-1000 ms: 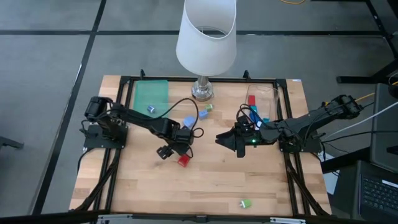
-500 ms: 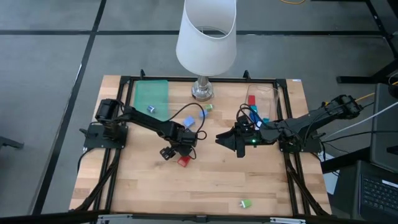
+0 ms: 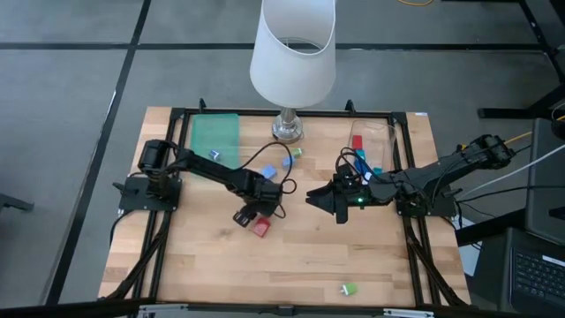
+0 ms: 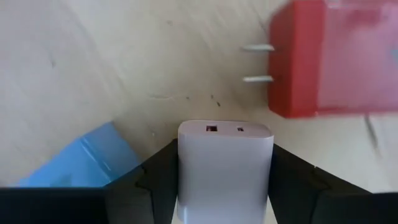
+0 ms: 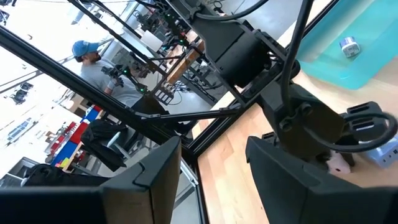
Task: Pick & Place Office items
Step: Put the pink charger adapter into the green bin
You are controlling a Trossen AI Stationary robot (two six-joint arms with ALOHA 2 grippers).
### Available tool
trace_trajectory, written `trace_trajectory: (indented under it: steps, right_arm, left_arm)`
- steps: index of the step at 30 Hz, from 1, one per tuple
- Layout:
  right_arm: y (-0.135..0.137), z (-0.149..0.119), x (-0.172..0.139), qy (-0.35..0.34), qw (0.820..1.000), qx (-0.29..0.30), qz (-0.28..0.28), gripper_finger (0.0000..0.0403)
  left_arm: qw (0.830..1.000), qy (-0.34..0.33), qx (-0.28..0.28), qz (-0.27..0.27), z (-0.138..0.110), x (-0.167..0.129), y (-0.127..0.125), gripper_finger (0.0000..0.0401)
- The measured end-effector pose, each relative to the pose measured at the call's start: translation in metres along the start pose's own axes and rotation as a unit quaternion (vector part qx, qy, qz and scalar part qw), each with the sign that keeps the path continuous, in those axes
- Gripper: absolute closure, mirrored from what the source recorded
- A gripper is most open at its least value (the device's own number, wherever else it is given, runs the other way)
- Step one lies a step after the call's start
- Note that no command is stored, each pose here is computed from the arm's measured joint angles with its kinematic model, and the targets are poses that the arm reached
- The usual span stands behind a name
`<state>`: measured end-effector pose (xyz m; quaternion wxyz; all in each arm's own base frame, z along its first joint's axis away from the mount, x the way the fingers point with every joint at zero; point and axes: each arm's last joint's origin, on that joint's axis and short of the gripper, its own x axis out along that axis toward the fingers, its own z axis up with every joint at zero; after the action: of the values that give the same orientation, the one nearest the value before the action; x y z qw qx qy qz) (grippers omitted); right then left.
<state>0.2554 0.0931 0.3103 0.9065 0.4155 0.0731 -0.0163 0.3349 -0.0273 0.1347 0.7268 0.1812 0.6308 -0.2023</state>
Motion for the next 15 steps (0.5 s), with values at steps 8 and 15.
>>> trace_trajectory:
  steps: [8,15]
  right_arm:
    - [0.0,0.0,0.0,0.0,1.0,0.0,0.0,0.0211]
    - [0.0,0.0,0.0,0.0,1.0,-0.002,0.0,0.0211]
  left_arm:
    - [0.978,-0.117,-0.166,-0.045,0.012,-0.044,0.008,0.0213]
    - [0.91,-0.343,-0.234,0.014,0.005,-0.145,0.012,0.0213]
